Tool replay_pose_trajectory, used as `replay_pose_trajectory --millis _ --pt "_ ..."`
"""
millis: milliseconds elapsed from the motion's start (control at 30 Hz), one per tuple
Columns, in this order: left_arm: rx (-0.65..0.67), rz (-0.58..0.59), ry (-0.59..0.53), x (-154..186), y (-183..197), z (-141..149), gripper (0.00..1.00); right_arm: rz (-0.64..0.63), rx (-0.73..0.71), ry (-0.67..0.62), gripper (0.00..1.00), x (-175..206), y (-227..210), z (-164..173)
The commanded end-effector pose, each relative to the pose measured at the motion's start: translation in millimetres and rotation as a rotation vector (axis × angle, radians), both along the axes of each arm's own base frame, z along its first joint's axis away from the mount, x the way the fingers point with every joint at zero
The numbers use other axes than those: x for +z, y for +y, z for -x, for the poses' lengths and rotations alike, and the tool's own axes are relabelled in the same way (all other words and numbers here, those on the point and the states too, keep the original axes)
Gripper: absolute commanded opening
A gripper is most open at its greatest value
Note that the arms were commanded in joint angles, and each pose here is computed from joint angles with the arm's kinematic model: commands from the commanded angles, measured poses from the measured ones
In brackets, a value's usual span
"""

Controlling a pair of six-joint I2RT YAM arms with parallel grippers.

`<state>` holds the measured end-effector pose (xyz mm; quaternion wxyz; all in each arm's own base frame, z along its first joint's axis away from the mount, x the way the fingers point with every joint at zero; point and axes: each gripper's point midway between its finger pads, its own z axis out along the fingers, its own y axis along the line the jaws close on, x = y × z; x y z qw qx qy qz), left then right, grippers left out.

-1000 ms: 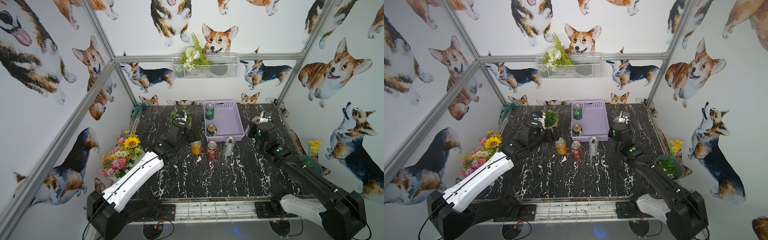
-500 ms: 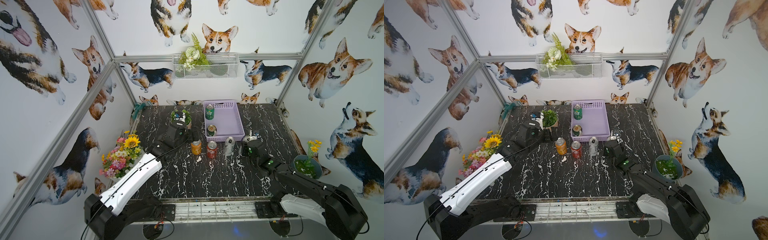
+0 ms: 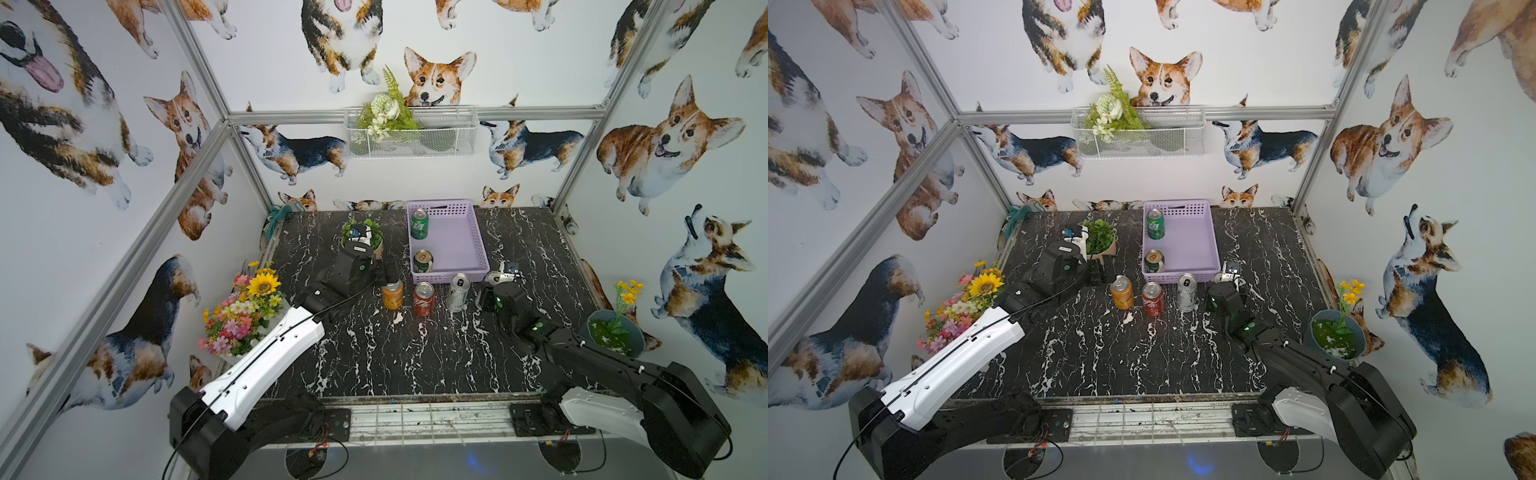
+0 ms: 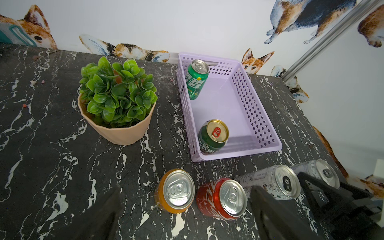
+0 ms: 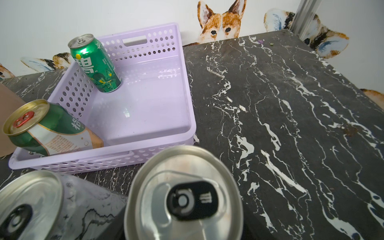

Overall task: Take out the drinks from the basket
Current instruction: Place the drink at the center of the board, then pick up the drink from the basket.

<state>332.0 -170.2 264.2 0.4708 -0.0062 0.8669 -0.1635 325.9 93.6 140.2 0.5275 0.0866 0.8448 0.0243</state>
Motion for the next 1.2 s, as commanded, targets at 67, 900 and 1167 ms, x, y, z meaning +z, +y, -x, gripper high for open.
replay_pose_trajectory --millis 67,900,1167 --pt "0.009 0.009 -0.024 4.9 2.3 -1.8 1.00 -0.019 -0.021 -0.031 0.81 5.2 3.2 -8.2" --pt "0.048 0.003 -0.020 5.5 23.2 7.1 1.00 -0.087 0.466 0.310 1.00 38.2 161.2 -94.2" --pt "0.065 0.008 -0.020 3.8 32.0 10.4 1.00 0.039 0.458 0.294 1.00 23.6 172.6 -110.5"
